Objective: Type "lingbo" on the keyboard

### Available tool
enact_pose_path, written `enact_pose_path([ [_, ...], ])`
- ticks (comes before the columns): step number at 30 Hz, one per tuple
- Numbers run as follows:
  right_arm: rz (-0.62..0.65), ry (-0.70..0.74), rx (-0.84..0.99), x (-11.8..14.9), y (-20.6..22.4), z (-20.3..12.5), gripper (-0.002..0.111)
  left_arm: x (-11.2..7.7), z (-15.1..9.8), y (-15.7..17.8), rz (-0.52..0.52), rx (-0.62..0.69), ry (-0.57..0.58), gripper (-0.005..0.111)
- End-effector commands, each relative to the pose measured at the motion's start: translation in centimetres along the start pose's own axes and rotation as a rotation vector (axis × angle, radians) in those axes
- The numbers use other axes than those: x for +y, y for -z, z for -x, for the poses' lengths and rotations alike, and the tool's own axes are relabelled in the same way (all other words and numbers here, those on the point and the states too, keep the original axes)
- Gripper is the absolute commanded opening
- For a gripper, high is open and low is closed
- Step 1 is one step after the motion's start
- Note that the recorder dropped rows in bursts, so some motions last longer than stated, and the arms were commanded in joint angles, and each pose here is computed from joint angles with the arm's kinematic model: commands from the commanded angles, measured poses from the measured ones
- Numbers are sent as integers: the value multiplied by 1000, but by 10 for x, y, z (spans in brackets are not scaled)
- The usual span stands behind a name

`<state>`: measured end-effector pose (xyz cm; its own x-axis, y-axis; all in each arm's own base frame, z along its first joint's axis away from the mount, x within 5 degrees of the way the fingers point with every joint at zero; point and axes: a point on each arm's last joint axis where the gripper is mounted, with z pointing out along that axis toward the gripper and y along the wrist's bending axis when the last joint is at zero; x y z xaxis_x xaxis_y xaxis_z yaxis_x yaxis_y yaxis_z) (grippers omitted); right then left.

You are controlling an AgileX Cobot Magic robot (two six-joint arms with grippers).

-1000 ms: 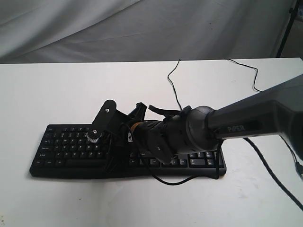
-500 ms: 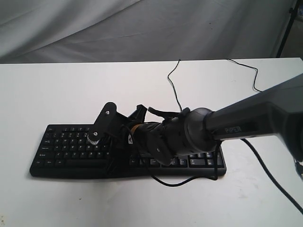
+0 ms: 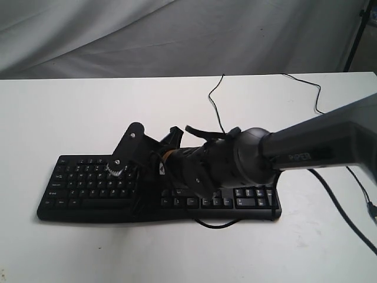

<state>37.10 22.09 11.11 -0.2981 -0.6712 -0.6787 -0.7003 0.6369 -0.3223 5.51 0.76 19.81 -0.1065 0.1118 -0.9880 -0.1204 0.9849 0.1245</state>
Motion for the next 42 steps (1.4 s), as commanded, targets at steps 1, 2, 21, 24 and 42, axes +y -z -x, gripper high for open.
enact_pose_path([
  [1,-2,13,-28,-3,18,17,0,0,-1,-1,-4,3,3,1],
  [2,-3,15,-34,-4,21,20,0,0,-1,-1,-4,3,3,1],
  [21,74,63,-36,41,11,22,0,0,-1,-1,-4,3,3,1],
  [24,70,45,-23,40,5,16,0,0,-1,-1,-4,3,3,1],
  [42,52,26,-19,32,1,10,0,0,-1,-1,-4,3,3,1],
])
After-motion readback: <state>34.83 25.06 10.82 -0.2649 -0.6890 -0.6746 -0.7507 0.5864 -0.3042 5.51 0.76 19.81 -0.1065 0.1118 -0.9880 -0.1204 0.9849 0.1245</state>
